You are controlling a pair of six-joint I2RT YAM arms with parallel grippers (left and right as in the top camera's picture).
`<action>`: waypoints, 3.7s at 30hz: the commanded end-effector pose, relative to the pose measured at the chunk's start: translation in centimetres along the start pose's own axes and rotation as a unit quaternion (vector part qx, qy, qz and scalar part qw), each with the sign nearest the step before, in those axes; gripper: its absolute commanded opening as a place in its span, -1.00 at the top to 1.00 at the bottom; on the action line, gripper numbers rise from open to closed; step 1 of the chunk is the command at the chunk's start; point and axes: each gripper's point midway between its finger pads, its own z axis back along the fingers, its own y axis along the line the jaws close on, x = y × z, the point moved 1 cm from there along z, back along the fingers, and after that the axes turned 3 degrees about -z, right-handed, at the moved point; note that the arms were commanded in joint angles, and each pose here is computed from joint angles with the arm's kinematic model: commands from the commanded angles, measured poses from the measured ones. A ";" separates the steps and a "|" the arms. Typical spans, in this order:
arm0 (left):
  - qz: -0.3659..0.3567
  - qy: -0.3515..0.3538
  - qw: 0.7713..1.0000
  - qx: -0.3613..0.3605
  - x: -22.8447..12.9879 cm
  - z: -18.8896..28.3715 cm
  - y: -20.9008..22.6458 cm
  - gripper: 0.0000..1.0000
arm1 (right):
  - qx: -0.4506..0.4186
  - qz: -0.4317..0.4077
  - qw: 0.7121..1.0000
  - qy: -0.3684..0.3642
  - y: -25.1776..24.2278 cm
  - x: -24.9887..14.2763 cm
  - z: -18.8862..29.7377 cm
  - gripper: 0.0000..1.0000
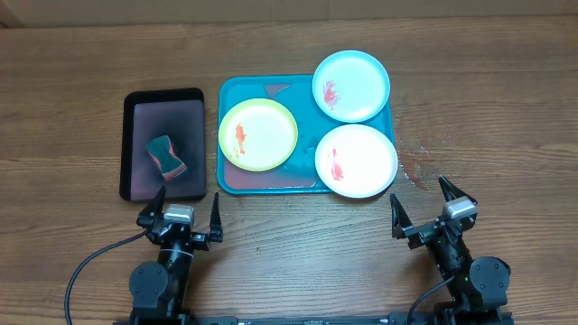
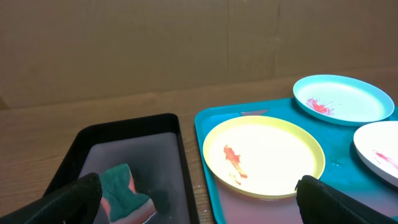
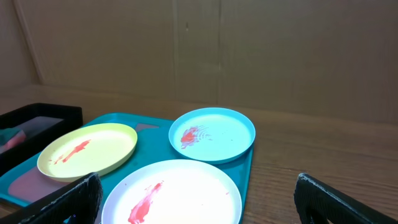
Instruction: Clean dirty plates on tray and stack at the side
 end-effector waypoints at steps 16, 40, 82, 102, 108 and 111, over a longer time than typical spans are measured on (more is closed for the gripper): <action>-0.010 -0.002 1.000 0.006 0.0 0.0 0.2 -1.00 | -0.003 0.004 1.000 -0.002 -0.1 -0.1 0.0 -1.00; -0.010 -0.002 1.000 0.006 0.0 0.0 0.2 -1.00 | -0.003 0.004 1.000 -0.002 -0.1 -0.1 0.0 -1.00; 0.087 -0.029 0.996 -0.017 1.9 0.3 -0.4 -0.99 | 0.021 -0.047 0.998 -0.033 0.7 1.5 0.1 -1.00; 0.099 0.007 0.994 0.039 16.9 2.9 3.1 -1.00 | 0.045 -0.045 0.997 -0.034 2.4 15.4 0.1 -1.00; 0.102 0.119 0.987 0.038 19.6 0.3 3.6 -1.00 | 0.081 -0.071 0.993 0.053 3.3 17.7 -2.9 -1.00; 0.103 0.191 0.976 0.036 20.7 -1.3 3.8 -1.00 | 0.094 -0.087 0.987 0.096 3.5 18.6 -4.4 -1.00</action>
